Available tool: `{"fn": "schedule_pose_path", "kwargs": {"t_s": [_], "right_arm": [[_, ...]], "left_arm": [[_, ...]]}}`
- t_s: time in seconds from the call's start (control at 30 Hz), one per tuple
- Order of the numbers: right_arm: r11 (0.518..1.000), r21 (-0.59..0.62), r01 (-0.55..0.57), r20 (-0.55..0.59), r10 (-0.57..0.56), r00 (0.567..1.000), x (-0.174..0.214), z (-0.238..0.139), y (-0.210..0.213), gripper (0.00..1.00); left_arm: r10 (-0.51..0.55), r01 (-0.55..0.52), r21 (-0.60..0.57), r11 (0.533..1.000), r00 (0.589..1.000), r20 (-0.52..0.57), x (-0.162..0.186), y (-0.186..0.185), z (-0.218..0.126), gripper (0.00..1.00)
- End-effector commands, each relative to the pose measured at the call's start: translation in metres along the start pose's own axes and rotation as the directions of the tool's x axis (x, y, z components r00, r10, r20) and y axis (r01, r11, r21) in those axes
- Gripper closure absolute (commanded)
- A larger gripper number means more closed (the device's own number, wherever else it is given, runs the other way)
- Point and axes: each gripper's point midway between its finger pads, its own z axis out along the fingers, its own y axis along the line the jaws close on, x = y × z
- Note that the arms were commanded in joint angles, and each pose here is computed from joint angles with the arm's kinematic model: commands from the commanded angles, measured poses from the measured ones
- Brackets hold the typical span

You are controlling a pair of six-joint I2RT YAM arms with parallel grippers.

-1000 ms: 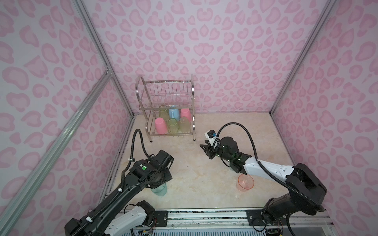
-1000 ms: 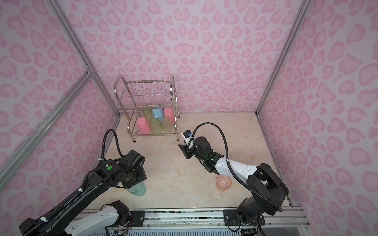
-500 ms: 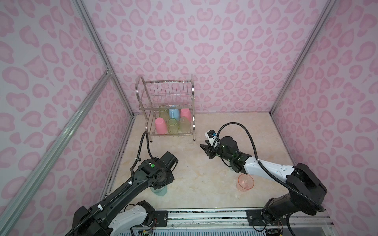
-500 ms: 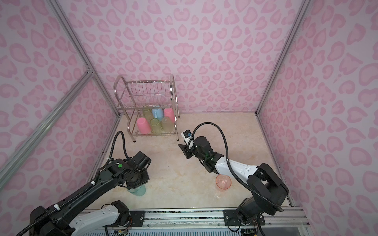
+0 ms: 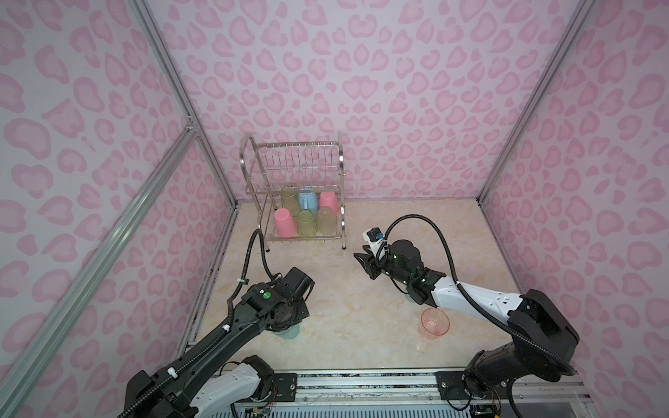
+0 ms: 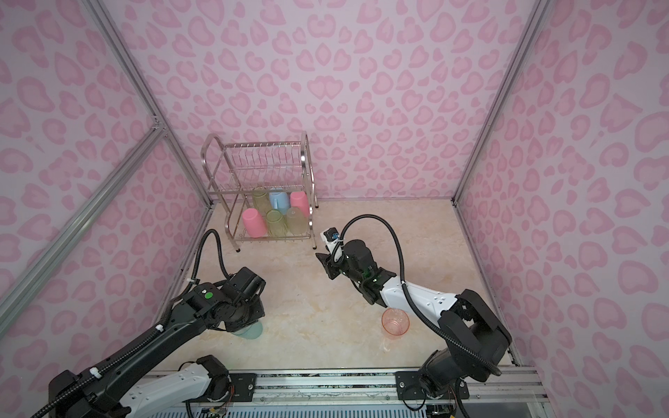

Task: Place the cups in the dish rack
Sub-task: 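Close the left gripper on the teal frosted cup and lift it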

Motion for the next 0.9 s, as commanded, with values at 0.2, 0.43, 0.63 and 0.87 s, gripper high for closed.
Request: {"fn": "schedule_pose_path", "kwargs": {"t_s": [0.2, 0.43, 0.63, 0.87], "right_arm": [[0.994, 0.027, -0.103, 0.023, 0.102, 0.994, -0.024, -0.003, -0.003, 0.57], [0.971, 0.020, -0.240, 0.059, 0.239, 0.969, -0.049, -0.009, -0.007, 0.54], [0.941, 0.034, -0.337, 0.046, 0.336, 0.941, -0.048, -0.010, -0.021, 0.52], [0.931, 0.124, -0.344, 0.041, 0.341, 0.939, -0.034, -0.019, -0.049, 0.53]], "left_arm": [[0.016, -0.079, 0.391, 0.917, 0.987, 0.163, -0.047, -0.070, -0.064, 0.96], [-0.104, -0.004, 0.651, 0.759, 0.986, 0.127, -0.084, -0.105, -0.077, 0.97], [-0.065, -0.014, 0.634, 0.773, 0.993, 0.101, -0.107, -0.123, -0.069, 0.97], [0.118, -0.137, 0.403, 0.905, 0.990, 0.071, -0.095, -0.120, -0.034, 0.97]]}}
